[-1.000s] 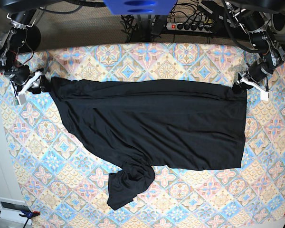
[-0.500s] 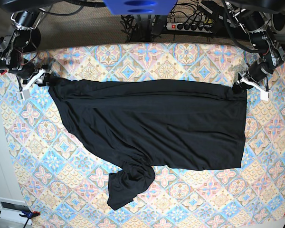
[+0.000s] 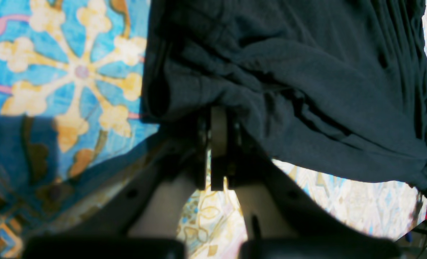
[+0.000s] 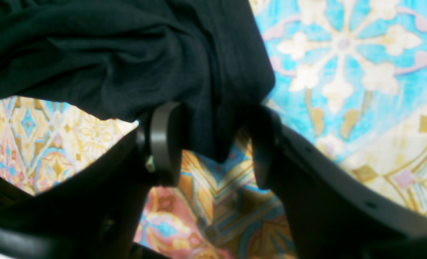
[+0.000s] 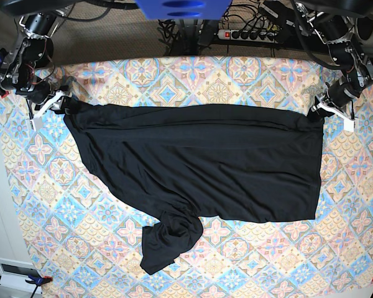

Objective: Layout the t-shirt on the table in an organized manner, then fold the t-shirt properly
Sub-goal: 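Pull the shirt edge outward with the right gripper, stretching it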

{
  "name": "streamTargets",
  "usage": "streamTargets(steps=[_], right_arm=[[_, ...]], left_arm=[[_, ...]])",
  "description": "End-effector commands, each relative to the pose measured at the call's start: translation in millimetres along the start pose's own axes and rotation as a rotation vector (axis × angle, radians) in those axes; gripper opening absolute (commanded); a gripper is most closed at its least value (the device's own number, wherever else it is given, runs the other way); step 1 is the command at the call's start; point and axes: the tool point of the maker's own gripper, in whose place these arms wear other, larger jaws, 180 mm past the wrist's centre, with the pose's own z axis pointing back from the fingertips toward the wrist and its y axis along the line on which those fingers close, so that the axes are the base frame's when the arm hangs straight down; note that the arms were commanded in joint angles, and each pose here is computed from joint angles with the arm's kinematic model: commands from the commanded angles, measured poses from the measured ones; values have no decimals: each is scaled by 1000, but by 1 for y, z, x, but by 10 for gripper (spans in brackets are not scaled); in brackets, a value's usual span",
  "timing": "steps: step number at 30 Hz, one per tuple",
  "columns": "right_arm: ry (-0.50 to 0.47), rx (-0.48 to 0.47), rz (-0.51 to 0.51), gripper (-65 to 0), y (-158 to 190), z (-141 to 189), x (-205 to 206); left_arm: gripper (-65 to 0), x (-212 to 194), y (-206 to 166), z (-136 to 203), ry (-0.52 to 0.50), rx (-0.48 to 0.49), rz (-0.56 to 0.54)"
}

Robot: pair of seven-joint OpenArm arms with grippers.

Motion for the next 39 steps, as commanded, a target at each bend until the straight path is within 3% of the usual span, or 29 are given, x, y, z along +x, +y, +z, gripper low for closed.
streamTargets(steps=[1, 5, 12, 14, 33, 35, 39], right_arm=[[-25, -2, 13, -361, -2, 5, 11], [-26, 6, -12, -373, -5, -1, 13], [-27, 5, -10, -607, -5, 0, 13], [-29, 3, -12, -643, -5, 1, 14], [-53, -10, 77, -636, 5, 12, 32], [-52, -9, 74, -636, 5, 12, 31], [-51, -8, 75, -636, 5, 11, 31]], left_arm=[[-650, 14, 1, 5, -28, 5, -20], [-650, 14, 1, 5, -29, 6, -21], [-650, 19, 3, 9, -31, 11, -36], [-650, 20, 5, 11, -30, 16, -42], [-646, 30, 14, 21, -25, 43, -75], [-611, 28, 10, 20, -14, 22, -64], [-469, 26, -3, 23, -29, -63, -7]])
